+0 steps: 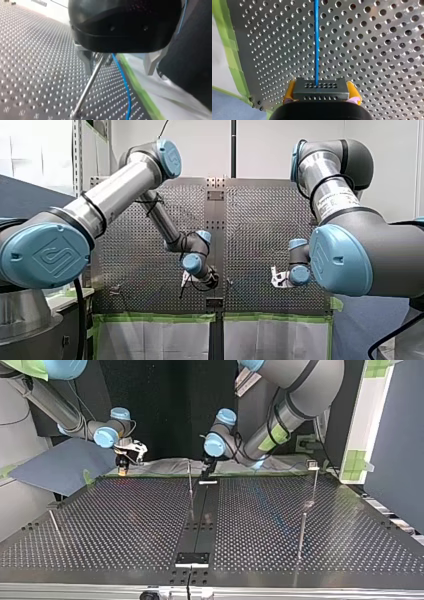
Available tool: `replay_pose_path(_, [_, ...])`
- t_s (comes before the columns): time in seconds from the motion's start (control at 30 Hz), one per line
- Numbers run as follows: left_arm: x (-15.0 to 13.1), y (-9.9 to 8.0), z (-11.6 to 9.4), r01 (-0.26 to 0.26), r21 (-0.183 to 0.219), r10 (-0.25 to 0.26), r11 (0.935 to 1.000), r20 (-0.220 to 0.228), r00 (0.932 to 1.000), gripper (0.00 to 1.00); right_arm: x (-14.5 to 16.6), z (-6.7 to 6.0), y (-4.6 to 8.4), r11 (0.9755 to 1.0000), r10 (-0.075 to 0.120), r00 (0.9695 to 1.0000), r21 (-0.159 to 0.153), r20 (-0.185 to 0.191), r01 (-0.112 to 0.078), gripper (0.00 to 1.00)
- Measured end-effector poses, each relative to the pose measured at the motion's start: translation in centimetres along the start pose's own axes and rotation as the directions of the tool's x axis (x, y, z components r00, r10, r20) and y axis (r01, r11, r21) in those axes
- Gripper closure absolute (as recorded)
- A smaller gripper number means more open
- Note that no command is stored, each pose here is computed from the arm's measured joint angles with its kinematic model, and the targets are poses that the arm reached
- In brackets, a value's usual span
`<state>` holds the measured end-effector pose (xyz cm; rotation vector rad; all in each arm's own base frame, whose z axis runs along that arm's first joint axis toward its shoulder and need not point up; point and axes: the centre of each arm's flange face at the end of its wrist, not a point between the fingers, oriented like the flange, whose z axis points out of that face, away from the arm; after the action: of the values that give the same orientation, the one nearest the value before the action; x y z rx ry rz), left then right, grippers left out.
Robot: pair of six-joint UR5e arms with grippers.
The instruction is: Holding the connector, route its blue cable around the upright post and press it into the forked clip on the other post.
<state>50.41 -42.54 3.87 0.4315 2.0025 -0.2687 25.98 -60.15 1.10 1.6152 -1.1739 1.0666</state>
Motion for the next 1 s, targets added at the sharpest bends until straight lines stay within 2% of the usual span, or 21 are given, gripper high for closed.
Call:
replay_pose_path(0.17, [0.8,-1.5,-1.8,-0.026,0.019,0.027,0.9995,-0.036,0.9990,0.00,-0.1,0.0,0.0,1.0000,0.000,1.0000,0.003,0.005,0.000,1.00])
replay_pose_path(0.43, [0.4,-3.8,-3.0,-0.046,0.047,0.047,0.9978,-0.024,0.9986,0.00,-0.1,-0.1,-0.1,1.0000,0.000,0.9999,0.005,0.012,0.000,1.00])
replay_pose_path(0.57, [0.4,-4.7,-3.2,-0.051,0.055,0.052,0.9972,-0.012,0.9986,0.00,-0.1,-0.1,-0.2,0.9999,0.007,0.9999,0.010,0.012,-0.007,1.00])
replay_pose_path(1.0, [0.5,-5.4,-3.4,-0.043,0.059,0.044,0.9973,-0.009,0.9990,0.00,-0.1,-0.1,-0.2,0.9997,0.018,0.9998,0.016,0.011,-0.018,1.00])
